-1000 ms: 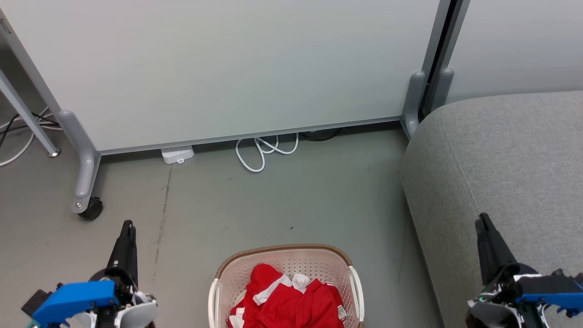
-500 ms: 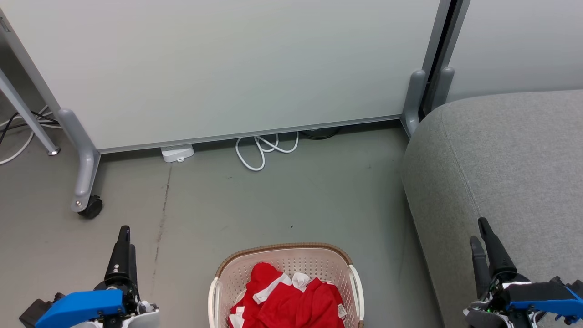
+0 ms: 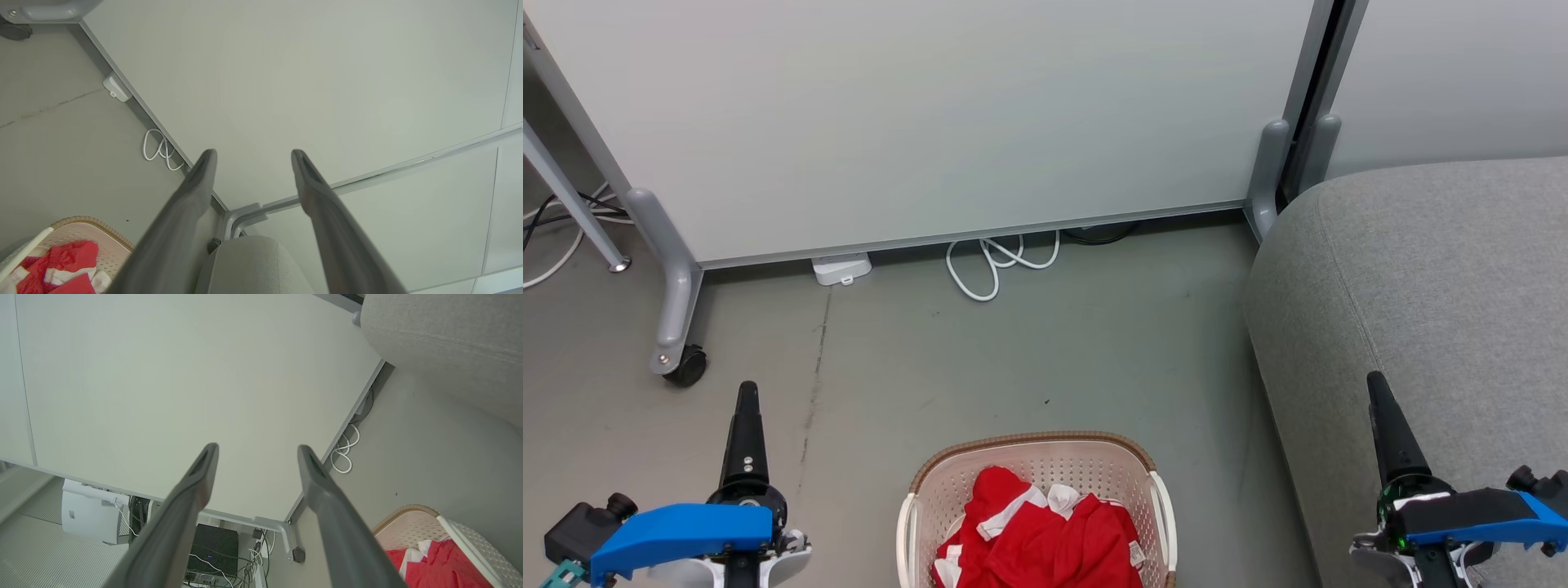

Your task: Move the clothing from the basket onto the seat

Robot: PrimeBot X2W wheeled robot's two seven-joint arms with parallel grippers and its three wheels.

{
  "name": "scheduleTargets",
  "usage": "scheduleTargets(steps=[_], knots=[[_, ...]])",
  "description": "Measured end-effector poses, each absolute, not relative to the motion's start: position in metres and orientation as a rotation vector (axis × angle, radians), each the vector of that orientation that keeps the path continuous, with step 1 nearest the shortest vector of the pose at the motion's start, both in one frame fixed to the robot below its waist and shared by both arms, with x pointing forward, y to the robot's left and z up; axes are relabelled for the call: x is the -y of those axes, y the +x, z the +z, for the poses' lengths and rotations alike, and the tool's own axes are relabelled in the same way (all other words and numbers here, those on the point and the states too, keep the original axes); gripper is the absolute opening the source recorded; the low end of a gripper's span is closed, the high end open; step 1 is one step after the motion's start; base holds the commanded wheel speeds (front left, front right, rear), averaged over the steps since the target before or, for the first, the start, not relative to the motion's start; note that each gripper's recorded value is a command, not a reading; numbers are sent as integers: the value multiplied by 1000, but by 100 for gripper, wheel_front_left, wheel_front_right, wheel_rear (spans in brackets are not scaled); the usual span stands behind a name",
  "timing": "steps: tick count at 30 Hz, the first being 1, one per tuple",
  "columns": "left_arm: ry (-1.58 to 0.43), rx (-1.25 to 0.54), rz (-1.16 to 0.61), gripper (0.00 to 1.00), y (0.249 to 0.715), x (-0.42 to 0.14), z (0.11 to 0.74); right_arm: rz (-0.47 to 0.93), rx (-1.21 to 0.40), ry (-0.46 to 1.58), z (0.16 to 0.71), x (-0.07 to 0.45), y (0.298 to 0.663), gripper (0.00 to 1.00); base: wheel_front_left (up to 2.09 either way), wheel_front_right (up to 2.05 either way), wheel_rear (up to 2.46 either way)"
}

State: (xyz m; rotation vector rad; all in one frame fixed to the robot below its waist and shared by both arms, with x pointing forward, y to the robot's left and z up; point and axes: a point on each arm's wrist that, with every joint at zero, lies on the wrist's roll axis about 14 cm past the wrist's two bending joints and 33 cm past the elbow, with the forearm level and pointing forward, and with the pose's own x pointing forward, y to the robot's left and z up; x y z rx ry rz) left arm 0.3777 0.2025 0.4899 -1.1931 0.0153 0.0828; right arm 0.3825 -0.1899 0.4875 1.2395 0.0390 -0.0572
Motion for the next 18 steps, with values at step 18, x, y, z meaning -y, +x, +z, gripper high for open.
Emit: scheduleTargets(steps=[18], knots=[[-773, -43, 55, 100, 380, -185, 493, 43, 4, 828, 510, 170, 389, 100, 0, 0, 0]])
